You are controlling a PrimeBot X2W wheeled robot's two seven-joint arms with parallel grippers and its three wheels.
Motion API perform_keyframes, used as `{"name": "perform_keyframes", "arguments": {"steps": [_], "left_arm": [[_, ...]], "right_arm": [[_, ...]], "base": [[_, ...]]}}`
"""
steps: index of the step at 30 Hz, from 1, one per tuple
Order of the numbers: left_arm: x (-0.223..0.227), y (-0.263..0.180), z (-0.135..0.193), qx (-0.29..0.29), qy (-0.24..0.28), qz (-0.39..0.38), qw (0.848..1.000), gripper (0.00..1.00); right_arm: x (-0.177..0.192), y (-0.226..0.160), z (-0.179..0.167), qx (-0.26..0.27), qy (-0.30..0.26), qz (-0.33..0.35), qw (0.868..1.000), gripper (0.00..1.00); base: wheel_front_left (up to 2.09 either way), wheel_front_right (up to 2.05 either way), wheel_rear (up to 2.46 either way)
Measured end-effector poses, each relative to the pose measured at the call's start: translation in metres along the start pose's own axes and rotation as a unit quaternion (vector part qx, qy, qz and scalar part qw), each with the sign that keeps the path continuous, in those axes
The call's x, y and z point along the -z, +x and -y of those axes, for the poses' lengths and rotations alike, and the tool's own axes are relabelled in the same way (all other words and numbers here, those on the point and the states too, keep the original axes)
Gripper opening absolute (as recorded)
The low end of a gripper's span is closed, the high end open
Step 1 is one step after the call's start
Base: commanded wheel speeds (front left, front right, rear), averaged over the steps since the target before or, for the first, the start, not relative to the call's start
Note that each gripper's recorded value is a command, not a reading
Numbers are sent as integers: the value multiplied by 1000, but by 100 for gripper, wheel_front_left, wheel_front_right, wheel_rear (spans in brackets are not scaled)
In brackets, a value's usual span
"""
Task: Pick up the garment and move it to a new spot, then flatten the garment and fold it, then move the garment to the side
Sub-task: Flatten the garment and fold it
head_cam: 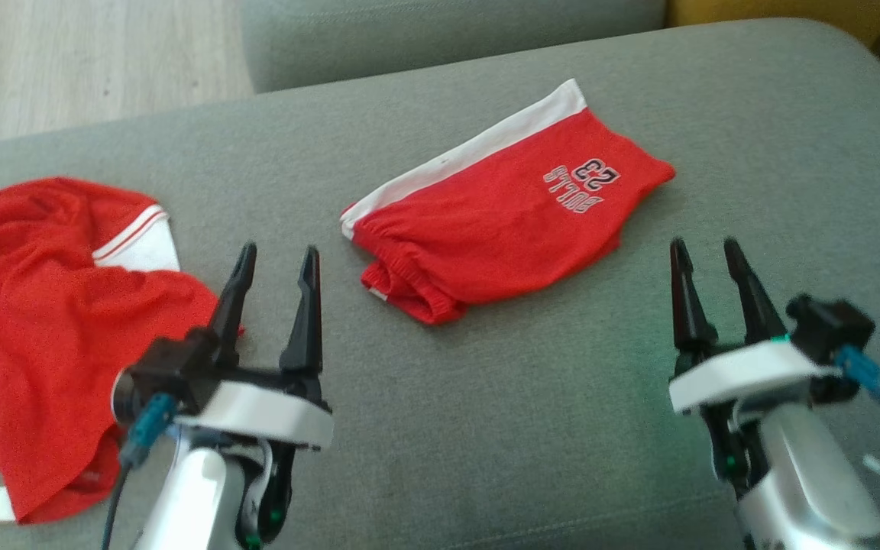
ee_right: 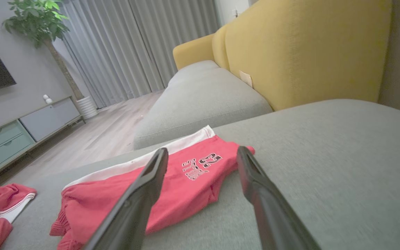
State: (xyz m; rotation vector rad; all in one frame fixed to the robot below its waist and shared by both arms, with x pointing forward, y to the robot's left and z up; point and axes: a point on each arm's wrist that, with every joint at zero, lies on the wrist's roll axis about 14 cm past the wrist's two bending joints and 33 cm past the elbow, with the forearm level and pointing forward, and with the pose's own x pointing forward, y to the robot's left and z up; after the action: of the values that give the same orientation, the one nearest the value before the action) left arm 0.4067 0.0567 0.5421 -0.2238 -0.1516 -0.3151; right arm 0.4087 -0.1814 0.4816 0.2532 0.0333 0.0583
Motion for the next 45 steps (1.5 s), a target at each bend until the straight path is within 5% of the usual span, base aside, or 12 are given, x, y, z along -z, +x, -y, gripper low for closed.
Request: {"name": "perform_keyframes", "arguments": {"steps": [14,21,32,45], "left_arm": [[5,-10,5,12,-1,-8,1000,100],[7,-1,3,14,-1,-7,1000,100],[27,-2,-20,-13,2,-35,999,100],[46,1,-36,-38,-2,-59,998,100]], "right_arm": [[-6,-8,12,26,-11,-5,1000,100],[5,22,25,53,69,-42,995,100],[74,79,30,106,224,-181,952,100],[105,125,19,114,216,-256,935,100]], "base": [[0,0,0],[0,0,0],[0,0,0],[0,0,0]]}}
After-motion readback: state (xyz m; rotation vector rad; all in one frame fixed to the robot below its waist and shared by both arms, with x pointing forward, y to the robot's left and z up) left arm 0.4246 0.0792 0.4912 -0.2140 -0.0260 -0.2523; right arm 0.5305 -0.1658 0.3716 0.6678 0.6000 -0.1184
